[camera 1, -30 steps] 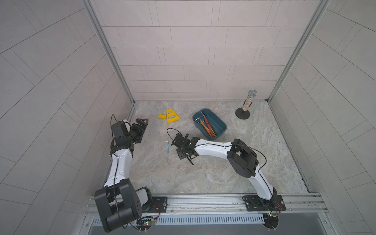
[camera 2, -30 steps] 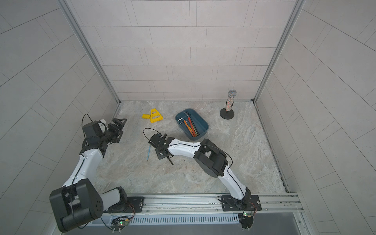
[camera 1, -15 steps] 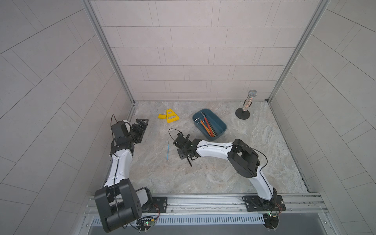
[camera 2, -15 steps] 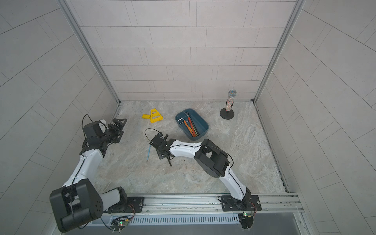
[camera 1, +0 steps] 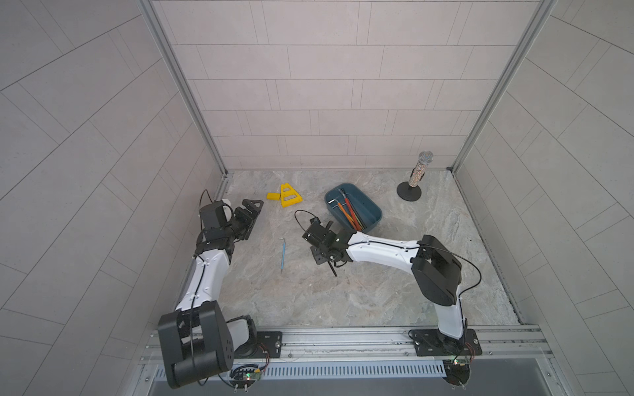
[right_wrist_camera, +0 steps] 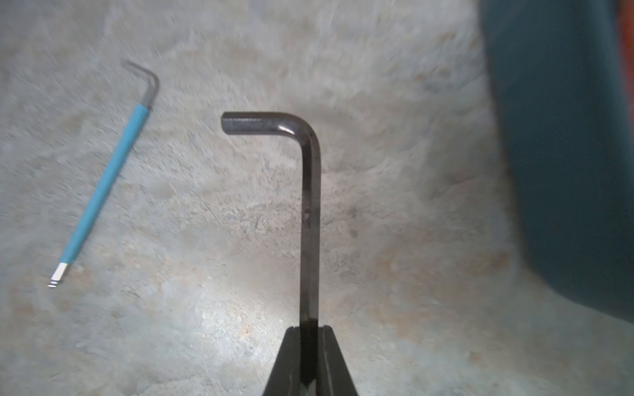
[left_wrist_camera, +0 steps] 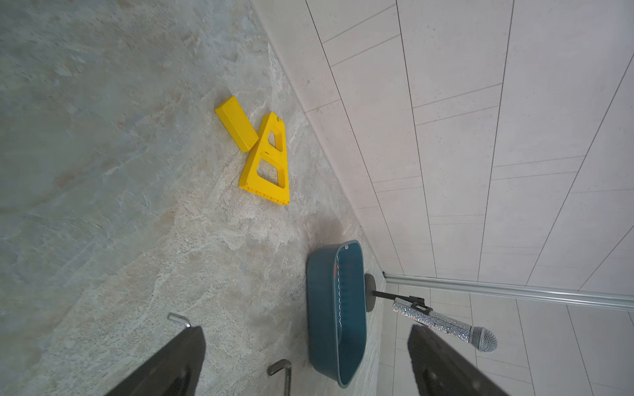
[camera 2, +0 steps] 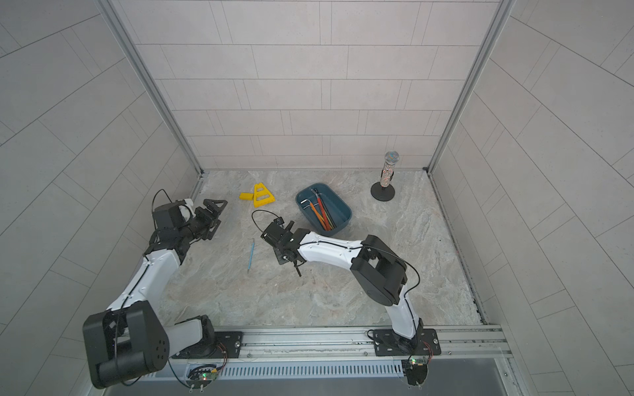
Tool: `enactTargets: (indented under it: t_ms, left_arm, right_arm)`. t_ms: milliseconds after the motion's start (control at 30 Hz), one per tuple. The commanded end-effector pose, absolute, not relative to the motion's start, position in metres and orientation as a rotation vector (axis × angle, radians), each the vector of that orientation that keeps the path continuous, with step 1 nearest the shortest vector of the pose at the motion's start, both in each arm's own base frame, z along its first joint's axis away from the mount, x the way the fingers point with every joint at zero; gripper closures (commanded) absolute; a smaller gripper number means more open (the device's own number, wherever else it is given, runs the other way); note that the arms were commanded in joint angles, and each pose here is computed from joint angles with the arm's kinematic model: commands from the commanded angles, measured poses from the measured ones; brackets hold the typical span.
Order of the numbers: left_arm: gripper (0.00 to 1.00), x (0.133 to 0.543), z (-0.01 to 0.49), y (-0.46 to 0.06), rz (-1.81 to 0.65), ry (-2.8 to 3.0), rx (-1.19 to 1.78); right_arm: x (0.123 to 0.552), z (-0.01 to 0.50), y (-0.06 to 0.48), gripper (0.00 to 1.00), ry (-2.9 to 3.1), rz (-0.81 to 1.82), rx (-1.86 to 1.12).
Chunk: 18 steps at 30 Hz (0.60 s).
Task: Put the hex key on the desktop into the storage box
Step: Place the Allen key in the storage box.
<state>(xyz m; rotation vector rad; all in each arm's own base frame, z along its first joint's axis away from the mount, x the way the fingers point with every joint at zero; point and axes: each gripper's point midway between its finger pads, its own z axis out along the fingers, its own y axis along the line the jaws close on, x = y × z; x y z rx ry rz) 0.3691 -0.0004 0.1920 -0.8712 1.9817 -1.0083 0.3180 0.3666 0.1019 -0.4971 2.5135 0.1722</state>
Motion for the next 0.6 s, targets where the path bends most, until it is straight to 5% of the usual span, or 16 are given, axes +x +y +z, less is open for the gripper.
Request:
enactTargets:
  t_ms: [0,300,567]
  left_arm:
    - [0.0,0.372,0.2,-0.009,-1.016,1.991,-0.801]
    - [0.0,0.372,0.199,-0.019,-1.032,2.012,-0.777]
    - [0.0,0.373,0.198,-0.027,-1.053,2.029,-0.749]
  right_arm:
    - [0.336,0.162,0.351,1.0,2.392,0.15,-0.467]
    - [0.388,0.212,0.298,1.0,2.34,0.113,-0.402]
    - [0.455,0.179,0.252,1.0,2.412,0.003,-0.382]
